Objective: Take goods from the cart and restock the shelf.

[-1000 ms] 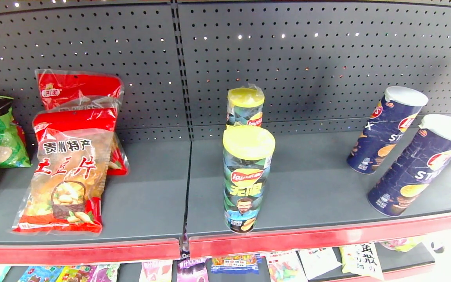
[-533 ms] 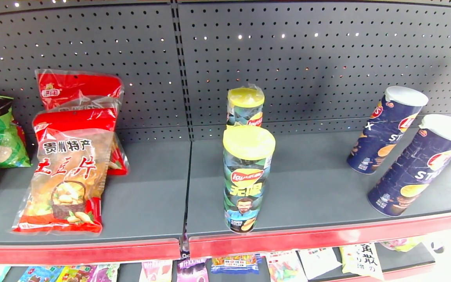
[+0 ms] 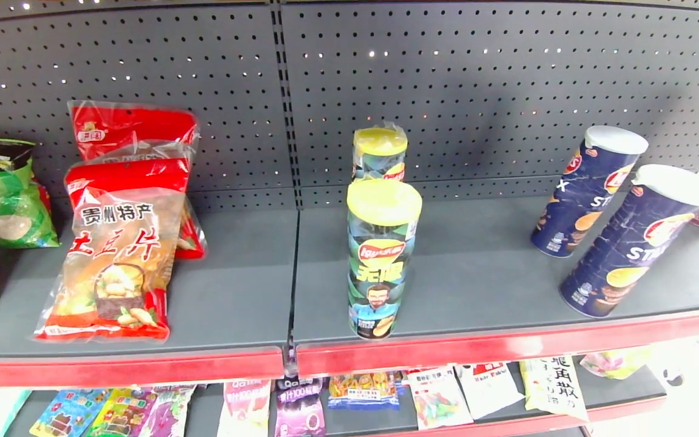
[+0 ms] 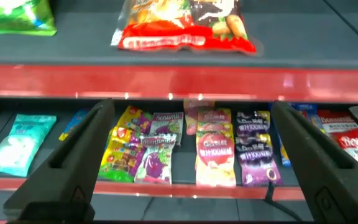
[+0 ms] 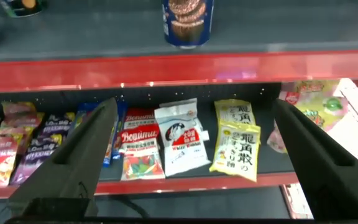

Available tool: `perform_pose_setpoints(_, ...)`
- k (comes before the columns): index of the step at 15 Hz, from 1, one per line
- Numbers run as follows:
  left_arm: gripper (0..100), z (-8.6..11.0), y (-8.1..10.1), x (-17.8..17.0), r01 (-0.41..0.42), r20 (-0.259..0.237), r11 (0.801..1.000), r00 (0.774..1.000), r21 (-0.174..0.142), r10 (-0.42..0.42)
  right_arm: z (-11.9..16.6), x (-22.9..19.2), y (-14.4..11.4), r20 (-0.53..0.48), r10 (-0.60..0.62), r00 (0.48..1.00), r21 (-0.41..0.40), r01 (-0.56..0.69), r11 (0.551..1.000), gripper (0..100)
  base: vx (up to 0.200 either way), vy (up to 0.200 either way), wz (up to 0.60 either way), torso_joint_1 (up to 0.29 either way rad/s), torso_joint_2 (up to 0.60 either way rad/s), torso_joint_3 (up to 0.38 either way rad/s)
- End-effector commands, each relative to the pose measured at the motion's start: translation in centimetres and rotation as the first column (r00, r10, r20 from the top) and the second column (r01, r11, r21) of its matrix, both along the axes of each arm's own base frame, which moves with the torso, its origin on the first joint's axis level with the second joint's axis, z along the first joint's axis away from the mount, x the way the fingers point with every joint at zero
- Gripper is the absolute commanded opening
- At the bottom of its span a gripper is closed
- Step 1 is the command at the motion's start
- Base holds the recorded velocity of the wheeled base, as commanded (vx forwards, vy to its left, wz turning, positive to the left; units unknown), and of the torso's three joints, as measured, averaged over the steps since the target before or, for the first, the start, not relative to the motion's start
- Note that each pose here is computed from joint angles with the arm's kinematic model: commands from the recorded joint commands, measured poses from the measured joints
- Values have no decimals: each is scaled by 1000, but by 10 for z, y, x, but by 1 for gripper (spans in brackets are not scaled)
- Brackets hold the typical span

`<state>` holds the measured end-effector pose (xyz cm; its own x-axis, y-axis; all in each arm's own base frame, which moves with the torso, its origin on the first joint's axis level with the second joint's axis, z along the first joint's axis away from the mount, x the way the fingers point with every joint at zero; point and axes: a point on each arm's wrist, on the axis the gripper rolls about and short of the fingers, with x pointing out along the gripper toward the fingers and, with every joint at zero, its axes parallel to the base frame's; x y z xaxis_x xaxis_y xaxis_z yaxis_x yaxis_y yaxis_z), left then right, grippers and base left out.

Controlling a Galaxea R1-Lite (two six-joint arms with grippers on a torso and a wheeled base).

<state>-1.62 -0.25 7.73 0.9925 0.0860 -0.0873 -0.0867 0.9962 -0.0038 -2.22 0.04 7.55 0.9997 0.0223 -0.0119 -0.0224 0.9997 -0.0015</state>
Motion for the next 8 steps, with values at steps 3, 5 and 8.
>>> perform_pose_setpoints(3, 100, 0, 0, 0, -1, -3, 1000, 1000, -1, 1, 0, 0, 0, 4, 1, 1000, -1, -1, 1000, 100, -200, 0, 0, -2, 2, 1)
perform_pose_setpoints(5, 100, 0, 0, 0, 1, -3, 1000, 1000, -1, -1, 0, 0, 0, 6, 1, 1000, -1, -1, 1000, 100, 0, 0, 0, 0, 0, 0)
perform_pose_setpoints(8, 100, 0, 0, 0, 1, -3, 1000, 1000, -1, -1, 0, 0, 0, 6, 1, 1000, -1, -1, 1000, 100, 0, -67, 0, 4, 4, 4)
